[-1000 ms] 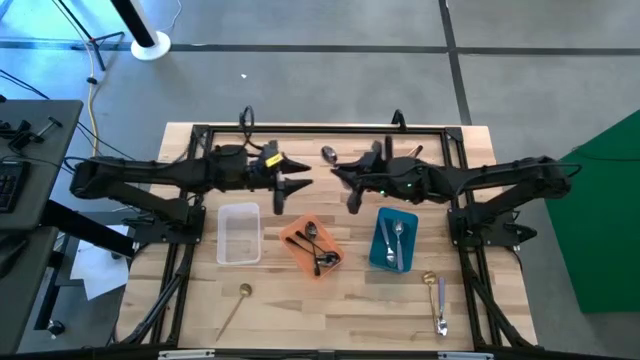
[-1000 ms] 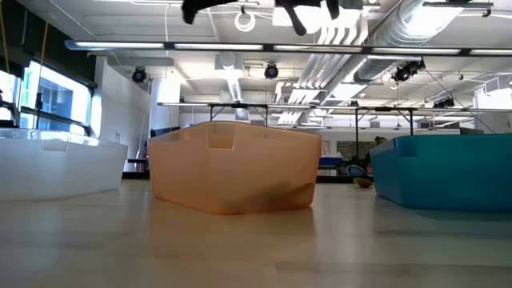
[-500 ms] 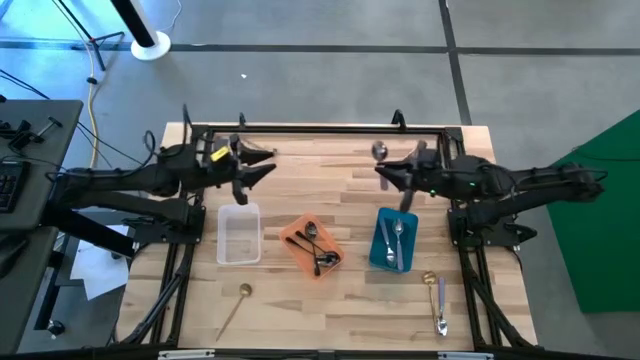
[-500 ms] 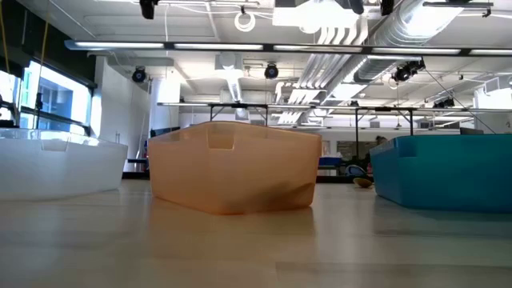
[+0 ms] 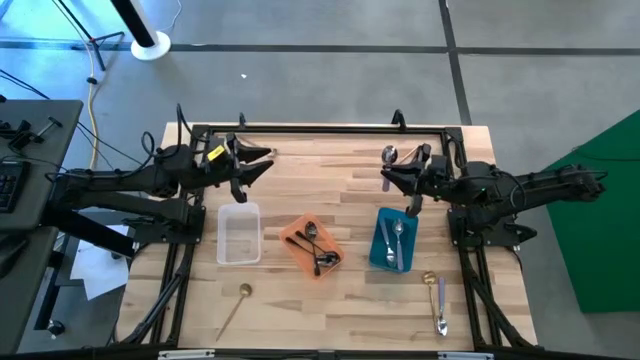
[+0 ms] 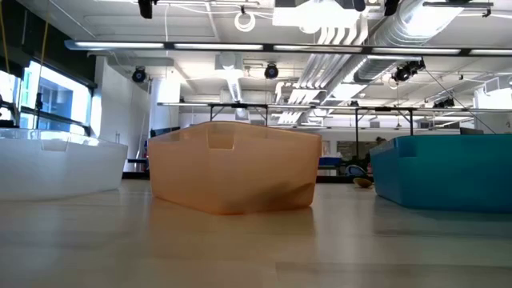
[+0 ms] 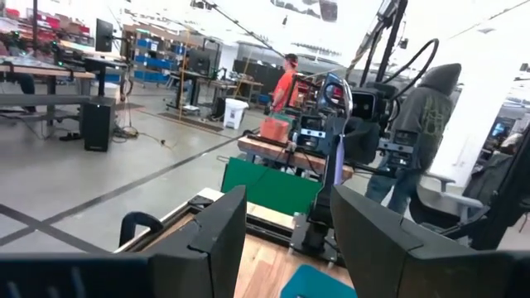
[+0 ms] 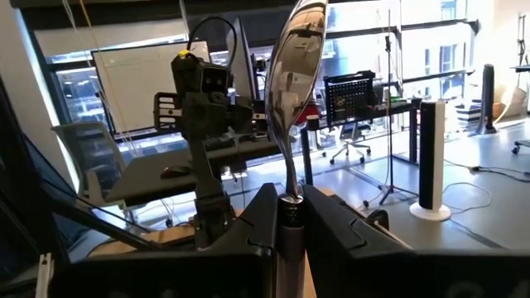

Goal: Sort silverware by color (type)
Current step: Put the left purple spoon into the blue bin

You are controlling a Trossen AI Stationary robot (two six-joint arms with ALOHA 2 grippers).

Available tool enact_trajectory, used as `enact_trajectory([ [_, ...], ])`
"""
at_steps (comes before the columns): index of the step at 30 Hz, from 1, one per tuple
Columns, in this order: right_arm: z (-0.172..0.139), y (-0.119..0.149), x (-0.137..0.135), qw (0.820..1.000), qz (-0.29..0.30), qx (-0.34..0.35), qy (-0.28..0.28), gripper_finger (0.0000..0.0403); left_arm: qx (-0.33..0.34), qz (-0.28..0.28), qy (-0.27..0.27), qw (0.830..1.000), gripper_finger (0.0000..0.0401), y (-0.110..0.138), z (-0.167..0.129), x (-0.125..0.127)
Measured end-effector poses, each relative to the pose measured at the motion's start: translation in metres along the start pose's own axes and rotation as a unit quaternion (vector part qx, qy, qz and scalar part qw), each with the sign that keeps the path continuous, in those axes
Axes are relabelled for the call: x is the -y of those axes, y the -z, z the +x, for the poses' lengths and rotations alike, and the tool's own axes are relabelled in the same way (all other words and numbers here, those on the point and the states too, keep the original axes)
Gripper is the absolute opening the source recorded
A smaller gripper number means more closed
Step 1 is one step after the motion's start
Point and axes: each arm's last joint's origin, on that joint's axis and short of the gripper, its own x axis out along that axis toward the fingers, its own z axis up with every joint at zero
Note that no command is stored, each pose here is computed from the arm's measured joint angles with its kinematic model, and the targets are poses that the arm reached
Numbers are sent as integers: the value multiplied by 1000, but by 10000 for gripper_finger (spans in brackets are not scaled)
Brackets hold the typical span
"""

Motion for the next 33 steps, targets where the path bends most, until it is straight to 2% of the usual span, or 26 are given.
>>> enact_trajectory([
  [22, 1, 1, -1, 1000, 6, -4, -16, 21, -20, 1, -4, 1000, 165, 5, 2, 0],
  [33, 1, 1, -1, 1000, -11, -4, -16, 21, -20, 1, -4, 1000, 165, 5, 2, 0],
])
